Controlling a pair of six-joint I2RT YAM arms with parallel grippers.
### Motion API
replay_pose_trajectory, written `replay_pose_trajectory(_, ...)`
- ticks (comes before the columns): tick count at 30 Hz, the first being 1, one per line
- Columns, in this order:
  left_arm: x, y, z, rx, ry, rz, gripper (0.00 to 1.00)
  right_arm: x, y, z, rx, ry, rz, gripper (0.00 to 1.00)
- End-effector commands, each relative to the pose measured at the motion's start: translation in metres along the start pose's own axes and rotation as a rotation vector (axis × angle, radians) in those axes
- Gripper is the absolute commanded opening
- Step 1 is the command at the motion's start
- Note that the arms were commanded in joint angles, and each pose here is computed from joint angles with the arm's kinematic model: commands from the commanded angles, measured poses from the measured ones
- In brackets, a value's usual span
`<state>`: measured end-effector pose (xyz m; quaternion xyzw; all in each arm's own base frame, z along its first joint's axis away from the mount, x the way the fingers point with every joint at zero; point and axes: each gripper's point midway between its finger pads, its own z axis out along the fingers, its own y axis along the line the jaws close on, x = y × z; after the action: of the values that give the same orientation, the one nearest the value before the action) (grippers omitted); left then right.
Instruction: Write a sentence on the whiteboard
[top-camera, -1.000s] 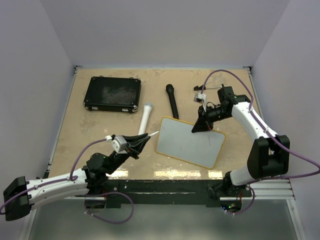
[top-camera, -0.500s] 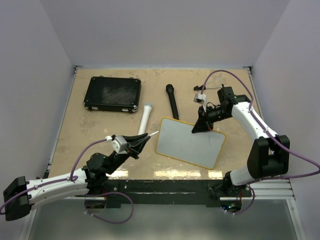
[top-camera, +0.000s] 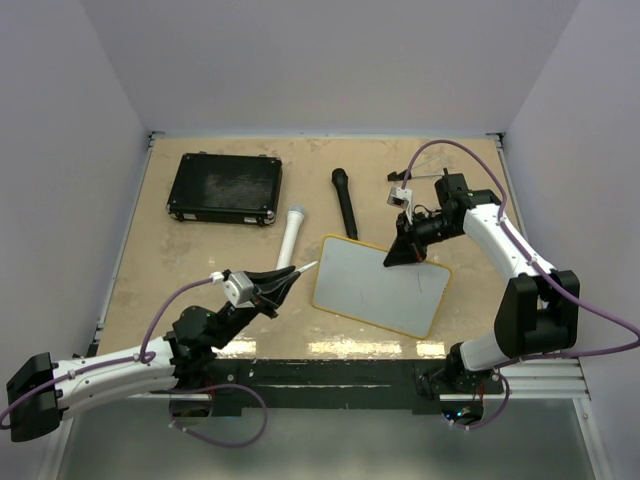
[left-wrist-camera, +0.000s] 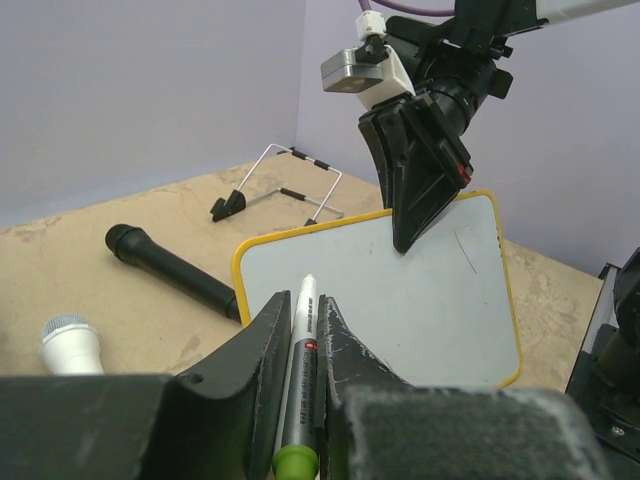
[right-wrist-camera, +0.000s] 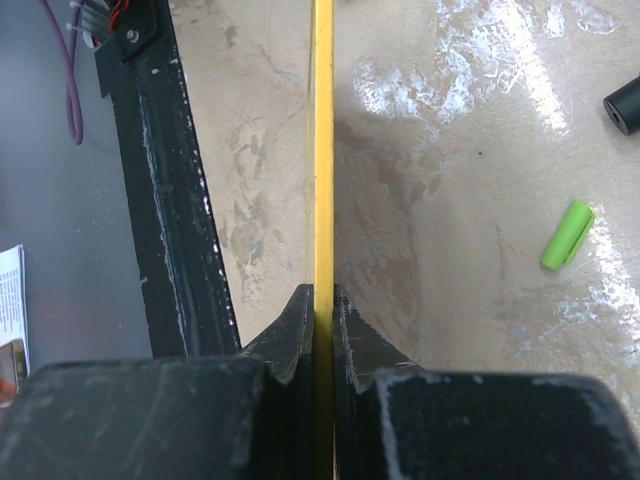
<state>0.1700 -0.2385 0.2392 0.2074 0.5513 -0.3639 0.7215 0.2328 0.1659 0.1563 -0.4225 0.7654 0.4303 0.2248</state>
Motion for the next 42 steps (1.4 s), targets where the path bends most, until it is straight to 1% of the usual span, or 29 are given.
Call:
replay_pose_trajectory(1, -0.031, 0.003, 0.004, -0.021, -0.105, -0.006, 0.00, -0.007, -0.004, -0.002, 0.017, -0.019, -0.127, 0.00)
replay_pose_trajectory(6, -0.051, 0.007, 0.004, -0.041, -0.178, 0.000, 0.00, -0.009, -0.004, -0.002, 0.013, -0.018, -0.126, 0.00)
replay_pose_trajectory(12, -0.054, 0.005, 0.005, -0.032, -0.187, -0.002, 0.00, -0.010, -0.004, -0.003, 0.011, -0.019, -0.126, 0.00)
replay_pose_trajectory(16, -0.058, 0.011, -0.001, -0.061, -0.213, -0.019, 0.00, -0.010, -0.003, -0.003, 0.010, -0.018, -0.128, 0.00)
replay_pose_trajectory(23, -0.047, 0.016, -0.008, -0.076, -0.205, -0.006, 0.00, -0.010, -0.003, -0.003, 0.010, -0.021, -0.129, 0.00)
replay_pose_trajectory(24, -0.041, 0.019, -0.010, -0.085, -0.193, -0.003, 0.00, -0.010, -0.003, -0.003, 0.009, -0.021, -0.126, 0.00)
replay_pose_trajectory(27, -0.038, 0.024, -0.014, -0.104, -0.207, 0.013, 0.00, -0.011, -0.002, -0.003, 0.008, -0.023, -0.129, 0.00)
replay_pose_trajectory(32, -0.031, 0.027, -0.014, -0.124, -0.196, 0.013, 0.00, -0.011, -0.002, -0.003, 0.010, -0.024, -0.131, 0.00)
replay_pose_trajectory(36, -0.036, 0.026, -0.014, -0.119, -0.227, 0.009, 0.00, -0.010, -0.001, -0.003, 0.008, -0.023, -0.131, 0.00)
replay_pose_trajectory(38, -0.026, 0.027, -0.019, -0.113, -0.221, 0.013, 0.00, -0.011, -0.001, -0.004, 0.008, -0.025, -0.131, 0.00)
replay_pose_trajectory(42, -0.024, 0.028, -0.020, -0.115, -0.227, 0.012, 0.00, -0.011, 0.000, -0.003, 0.004, -0.025, -0.134, 0.00)
